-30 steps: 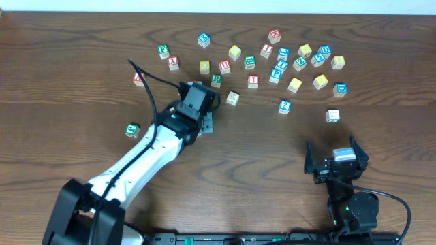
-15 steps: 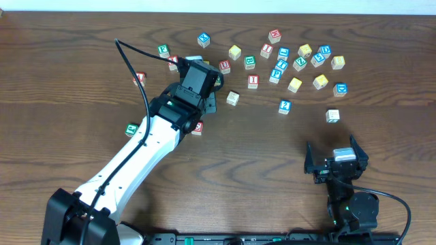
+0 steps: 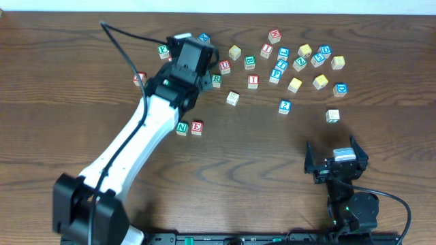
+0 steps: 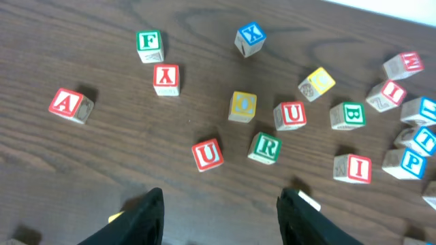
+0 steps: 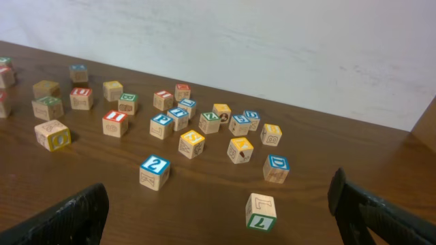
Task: Spell out NEURIPS
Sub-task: 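Raise the left gripper and move it over the red U block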
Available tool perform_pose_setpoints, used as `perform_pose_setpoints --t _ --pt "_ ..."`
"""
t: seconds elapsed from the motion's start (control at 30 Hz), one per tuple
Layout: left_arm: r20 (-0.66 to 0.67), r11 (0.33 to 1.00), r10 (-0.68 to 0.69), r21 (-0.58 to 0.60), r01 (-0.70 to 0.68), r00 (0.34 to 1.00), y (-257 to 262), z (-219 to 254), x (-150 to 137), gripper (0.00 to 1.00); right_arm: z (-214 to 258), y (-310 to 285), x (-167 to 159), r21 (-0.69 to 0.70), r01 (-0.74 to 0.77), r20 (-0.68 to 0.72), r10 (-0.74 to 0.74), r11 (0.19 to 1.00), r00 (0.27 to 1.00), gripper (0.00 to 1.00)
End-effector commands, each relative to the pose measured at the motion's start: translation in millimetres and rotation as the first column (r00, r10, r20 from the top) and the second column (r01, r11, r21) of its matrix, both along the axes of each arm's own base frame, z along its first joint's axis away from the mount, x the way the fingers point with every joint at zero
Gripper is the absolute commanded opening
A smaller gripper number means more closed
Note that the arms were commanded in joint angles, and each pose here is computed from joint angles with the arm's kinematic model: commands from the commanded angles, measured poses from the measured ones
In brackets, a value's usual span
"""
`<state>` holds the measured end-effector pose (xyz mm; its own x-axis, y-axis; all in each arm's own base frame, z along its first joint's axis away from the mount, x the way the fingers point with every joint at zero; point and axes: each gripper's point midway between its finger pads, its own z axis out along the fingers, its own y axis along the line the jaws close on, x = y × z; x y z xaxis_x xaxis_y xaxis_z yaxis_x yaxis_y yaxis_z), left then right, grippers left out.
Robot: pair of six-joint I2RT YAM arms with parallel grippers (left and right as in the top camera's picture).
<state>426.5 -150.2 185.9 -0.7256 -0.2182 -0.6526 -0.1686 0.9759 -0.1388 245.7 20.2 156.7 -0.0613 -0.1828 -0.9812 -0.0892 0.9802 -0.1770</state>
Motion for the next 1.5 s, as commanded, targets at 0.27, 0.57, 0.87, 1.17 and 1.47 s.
perform_pose_setpoints --t 0.27,0.57,0.87,1.17,1.47 --pt "-0.101 0.994 0.109 0.02 -0.108 0.989 -1.7 -13.7 45.1 0.53 -0.7 -2.2 -0.1 -0.007 0.008 0.0 -0.008 1.0 1.0 0.99" --pt "-0.168 0.984 0.128 -0.1 -0.146 0.978 9.1 -28.4 58.2 0.53 -0.6 -2.2 -0.1 -0.007 0.008 0.0 -0.008 1.0 1.0 0.99" --pt "-0.132 0.983 0.139 -0.103 -0.153 0.981 11.3 -27.3 69.5 0.52 -0.7 -2.2 -0.1 -0.007 0.008 0.0 -0.008 1.0 1.0 0.99" --pt "-0.193 0.985 0.143 -0.071 -0.16 0.971 7.0 -56.5 81.7 0.52 -0.6 -2.2 -0.1 -0.007 0.008 0.0 -0.008 1.0 1.0 0.99" --pt "-0.266 0.978 0.181 -0.05 -0.201 0.947 6.8 -88.0 76.8 0.51 -0.6 -2.2 -0.1 -0.007 0.008 0.0 -0.008 1.0 1.0 0.99"
